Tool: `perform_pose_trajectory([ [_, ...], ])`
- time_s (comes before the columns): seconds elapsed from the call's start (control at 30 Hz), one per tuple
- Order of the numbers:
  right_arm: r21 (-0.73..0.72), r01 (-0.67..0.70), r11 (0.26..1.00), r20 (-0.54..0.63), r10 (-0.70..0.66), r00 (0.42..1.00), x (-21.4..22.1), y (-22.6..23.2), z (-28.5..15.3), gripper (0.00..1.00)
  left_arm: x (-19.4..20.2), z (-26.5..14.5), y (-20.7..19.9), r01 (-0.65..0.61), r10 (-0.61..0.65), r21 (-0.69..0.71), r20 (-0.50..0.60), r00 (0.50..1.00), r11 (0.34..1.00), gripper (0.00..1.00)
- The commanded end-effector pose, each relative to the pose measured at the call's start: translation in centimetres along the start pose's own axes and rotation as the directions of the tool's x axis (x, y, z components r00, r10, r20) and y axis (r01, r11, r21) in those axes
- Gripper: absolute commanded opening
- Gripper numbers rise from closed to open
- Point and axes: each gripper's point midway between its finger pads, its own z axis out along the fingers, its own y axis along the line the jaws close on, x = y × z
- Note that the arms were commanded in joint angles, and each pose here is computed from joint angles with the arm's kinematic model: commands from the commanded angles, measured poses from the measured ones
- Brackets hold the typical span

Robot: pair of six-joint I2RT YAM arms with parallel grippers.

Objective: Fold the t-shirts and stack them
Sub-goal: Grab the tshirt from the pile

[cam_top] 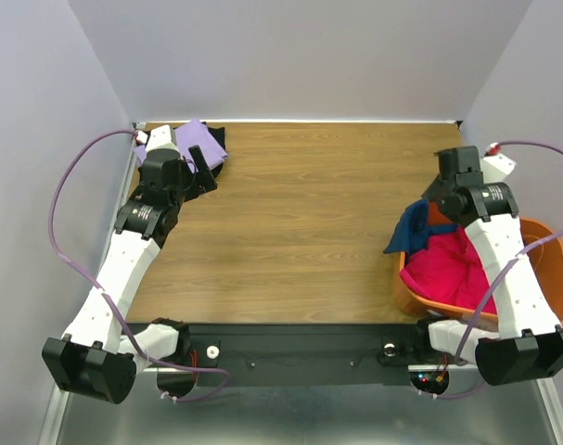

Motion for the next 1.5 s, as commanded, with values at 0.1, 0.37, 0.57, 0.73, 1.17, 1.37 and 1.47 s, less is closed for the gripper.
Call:
perform_pose_trajectory([
  [0.1,0.191,-0.129,0.973,-0.141,0.158,0.977,4.2,-6.0,2.7,1.0,-1.0,-0.6,-0.4,0.018,-0.02,0.035,0.056,0.998,0.999,0.99],
  [0.37,0.236,-0.218,0.947,-0.274,0.28,0.92,8.9,-7.4,6.3,1.0,0.0,-0.4,-0.3,0.017,-0.019,0.048,0.047,0.999,0.999,0.99],
  [0.57,0.306,-0.196,0.931,-0.216,0.269,0.939,8.0,-8.4,7.6,0.99,1.0,0.3,-0.5,0.006,-0.008,0.064,0.025,1.0,0.998,0.99],
  [0.73,0.35,-0.191,0.917,-0.207,0.275,0.939,8.5,-8.9,8.5,0.97,1.0,0.8,-0.4,-0.002,0.0,0.061,0.026,1.0,0.998,0.99],
  [1.17,0.405,-0.17,0.898,-0.166,0.255,0.953,8.5,-9.9,10.1,0.11,0.7,1.4,1.3,-0.004,0.003,0.024,0.033,0.999,1.0,0.99],
  [1.37,0.239,-0.253,0.937,-0.02,0.265,0.964,0.0,-7.7,6.5,0.0,0.6,1.5,1.9,0.001,-0.002,0.021,0.034,0.999,1.0,0.99],
  [1.47,0.12,-0.284,0.951,0.155,0.265,0.952,-8.3,-6.8,2.2,0.0,0.4,1.6,2.0,0.001,-0.002,0.021,0.033,0.999,1.0,0.99],
])
